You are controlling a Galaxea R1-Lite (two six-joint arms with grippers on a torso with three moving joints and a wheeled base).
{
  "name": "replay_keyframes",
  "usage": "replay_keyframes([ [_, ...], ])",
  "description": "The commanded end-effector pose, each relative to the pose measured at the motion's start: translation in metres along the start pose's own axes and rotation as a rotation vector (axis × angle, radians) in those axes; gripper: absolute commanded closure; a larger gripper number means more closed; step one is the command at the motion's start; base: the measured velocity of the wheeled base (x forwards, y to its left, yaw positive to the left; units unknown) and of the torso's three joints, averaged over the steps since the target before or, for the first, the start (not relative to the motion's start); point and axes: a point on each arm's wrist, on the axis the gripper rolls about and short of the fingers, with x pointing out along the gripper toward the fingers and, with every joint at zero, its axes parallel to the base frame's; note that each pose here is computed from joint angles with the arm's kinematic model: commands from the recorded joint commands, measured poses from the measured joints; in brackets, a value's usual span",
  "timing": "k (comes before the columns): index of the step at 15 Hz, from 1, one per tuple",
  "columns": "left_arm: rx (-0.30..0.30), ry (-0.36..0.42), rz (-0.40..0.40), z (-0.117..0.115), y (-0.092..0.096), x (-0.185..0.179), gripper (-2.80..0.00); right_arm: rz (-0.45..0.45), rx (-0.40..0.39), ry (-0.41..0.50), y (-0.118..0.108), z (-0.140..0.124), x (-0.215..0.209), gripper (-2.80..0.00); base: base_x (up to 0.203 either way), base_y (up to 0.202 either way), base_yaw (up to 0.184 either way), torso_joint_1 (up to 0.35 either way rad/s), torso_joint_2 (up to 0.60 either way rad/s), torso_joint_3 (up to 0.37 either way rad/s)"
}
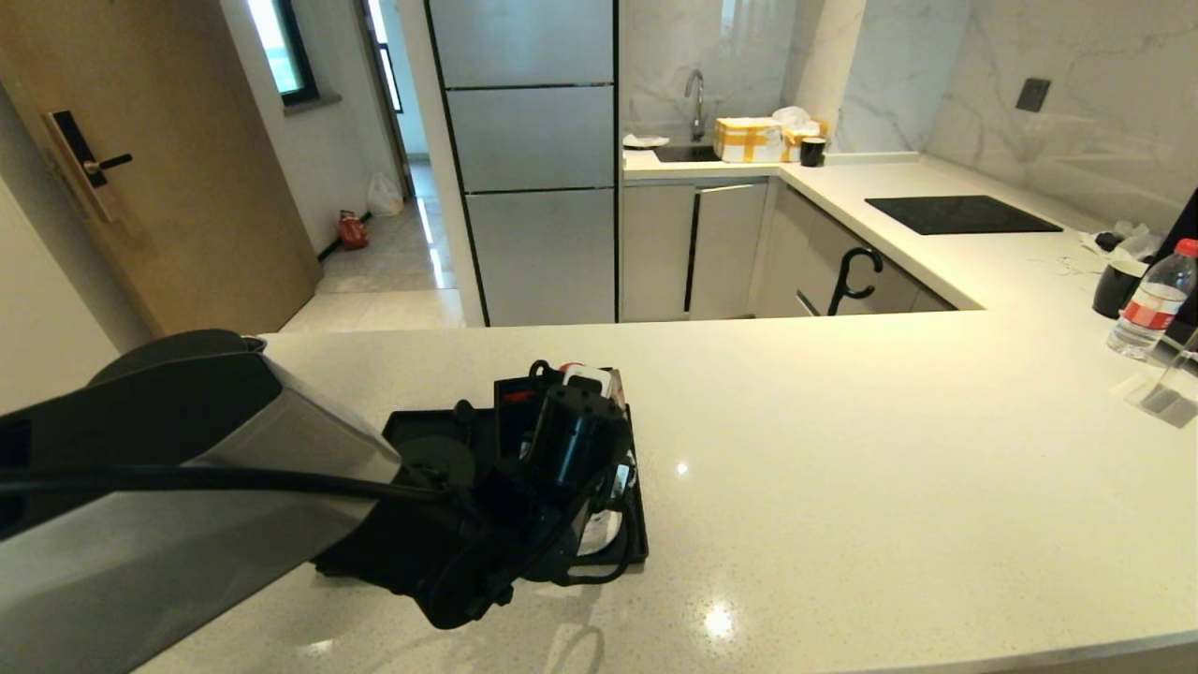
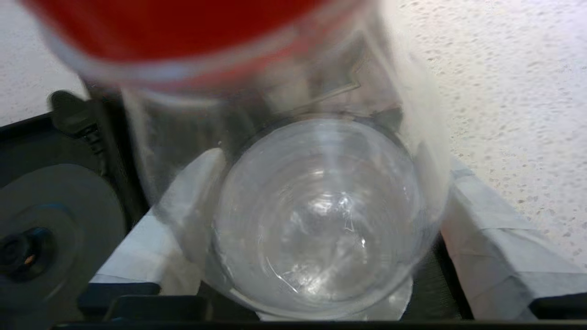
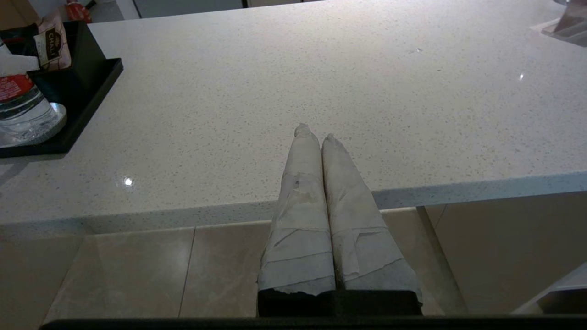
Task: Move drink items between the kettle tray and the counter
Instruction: Return the bottled water to its original position, then return the kettle to its original position
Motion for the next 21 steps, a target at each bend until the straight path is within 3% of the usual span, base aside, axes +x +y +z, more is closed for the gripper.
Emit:
replay_keyframes([
  [1, -0.017, -0.027, 0.021, 0.009, 0.006, -0.012, -2.8, 0.001, 0.0, 0.002, 0.0, 0.0, 0.0, 0.0, 0.0, 0.0, 0.0, 0.0, 0.0, 0.0],
  [5, -0.01, -0.026, 0.028, 0.007, 0.008, -0.022, -2.8, 0.001, 0.0, 0.002, 0.0, 0.0, 0.0, 0.0, 0.0, 0.0, 0.0, 0.0, 0.0, 0.0],
  [8, 0.028, -0.024, -0.004, -0.001, 0.003, -0.058, -2.8, 0.001, 0.0, 0.0, 0.0, 0.0, 0.0, 0.0, 0.0, 0.0, 0.0, 0.0, 0.0, 0.0],
  [12, 0.047, -0.021, -0.024, -0.006, 0.004, -0.075, -2.8, 0.001, 0.002, 0.002, 0.0, 0.0, 0.0, 0.0, 0.0, 0.0, 0.0, 0.0, 0.0, 0.0],
  [19, 0.104, -0.071, -0.058, -0.012, 0.05, -0.149, -2.8, 0.001, 0.002, 0.002, 0.0, 0.0, 0.0, 0.0, 0.0, 0.0, 0.0, 0.0, 0.0, 0.0],
  [20, 0.109, -0.09, -0.059, -0.012, 0.059, -0.159, 0.0, 0.001, 0.002, 0.002, 0.0, 0.0, 0.0, 0.0, 0.0, 0.0, 0.0, 0.0, 0.0, 0.0],
  [21, 0.121, -0.092, -0.046, -0.014, 0.066, -0.165, 0.0, 0.001, 0.002, 0.002, 0.0, 0.0, 0.0, 0.0, 0.0, 0.0, 0.0, 0.0, 0.0, 0.0],
])
